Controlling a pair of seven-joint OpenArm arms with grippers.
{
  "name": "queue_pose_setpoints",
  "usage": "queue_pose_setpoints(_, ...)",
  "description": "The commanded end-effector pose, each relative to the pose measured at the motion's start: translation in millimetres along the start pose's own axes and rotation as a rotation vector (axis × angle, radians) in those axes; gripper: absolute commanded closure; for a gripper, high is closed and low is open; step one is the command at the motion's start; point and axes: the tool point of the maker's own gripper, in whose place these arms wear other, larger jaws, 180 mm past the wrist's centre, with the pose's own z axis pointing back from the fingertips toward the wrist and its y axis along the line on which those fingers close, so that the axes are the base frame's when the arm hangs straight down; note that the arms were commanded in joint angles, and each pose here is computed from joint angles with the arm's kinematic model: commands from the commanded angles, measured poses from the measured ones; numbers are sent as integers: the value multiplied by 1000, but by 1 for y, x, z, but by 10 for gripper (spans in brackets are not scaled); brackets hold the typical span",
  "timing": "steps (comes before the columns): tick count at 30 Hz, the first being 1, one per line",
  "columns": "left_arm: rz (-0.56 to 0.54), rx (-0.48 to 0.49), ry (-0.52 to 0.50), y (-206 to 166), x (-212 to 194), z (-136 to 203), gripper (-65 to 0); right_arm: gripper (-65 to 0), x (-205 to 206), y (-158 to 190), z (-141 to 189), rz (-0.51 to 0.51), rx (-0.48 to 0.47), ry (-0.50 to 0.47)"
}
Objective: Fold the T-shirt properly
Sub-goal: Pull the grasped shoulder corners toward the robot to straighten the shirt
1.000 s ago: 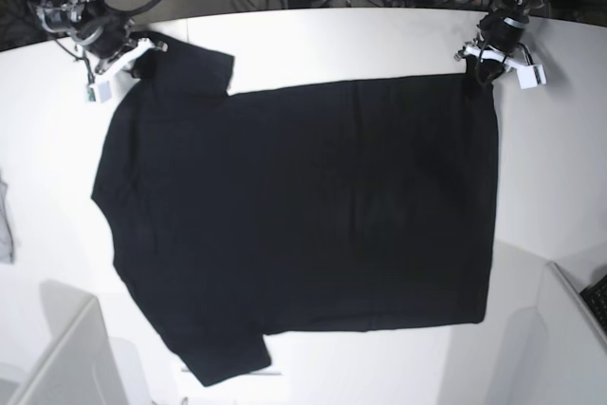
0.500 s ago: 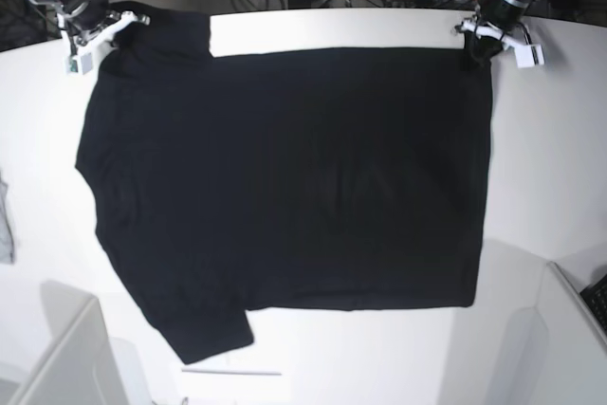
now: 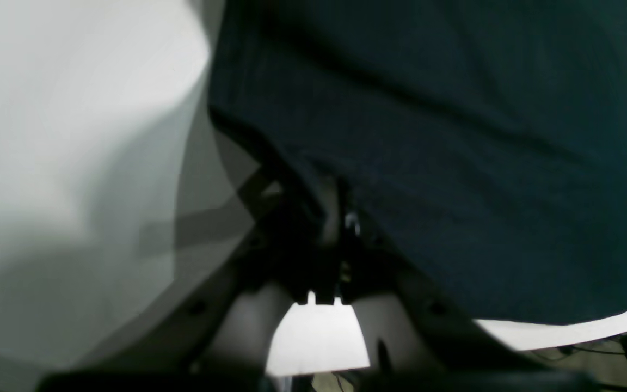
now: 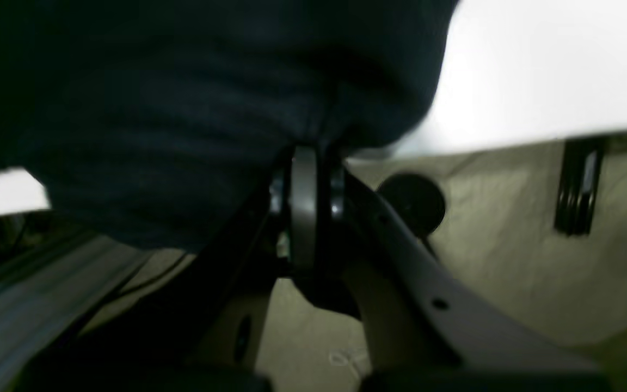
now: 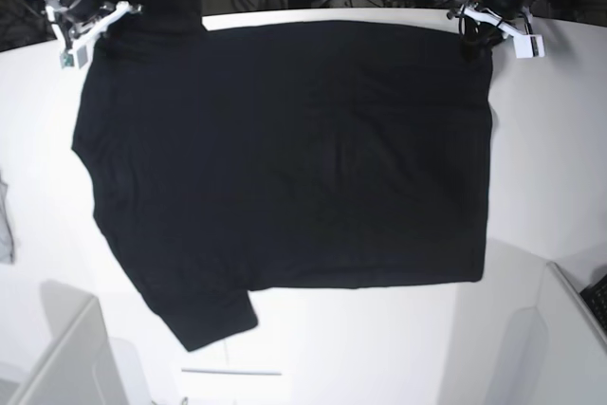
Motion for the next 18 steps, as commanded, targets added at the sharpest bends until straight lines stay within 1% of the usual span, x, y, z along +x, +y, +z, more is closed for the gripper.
queue_pose_setpoints(1,-2,-2,-37,-3,12,3,0,0,9,-2,6,20,-14,-31)
queue_pose_setpoints(5,-2,18,-67,-6,24,1,0,0,27,-1,11,40,-25,-77)
queue_pose_setpoints(12,-38,-2,-129,-23,51,3,0,0,48,-1,10,51,-26,-124)
queue_pose_setpoints(18,-27,21,-176,-22,69,-4,0,0,73,-2,10,63,-30,-175)
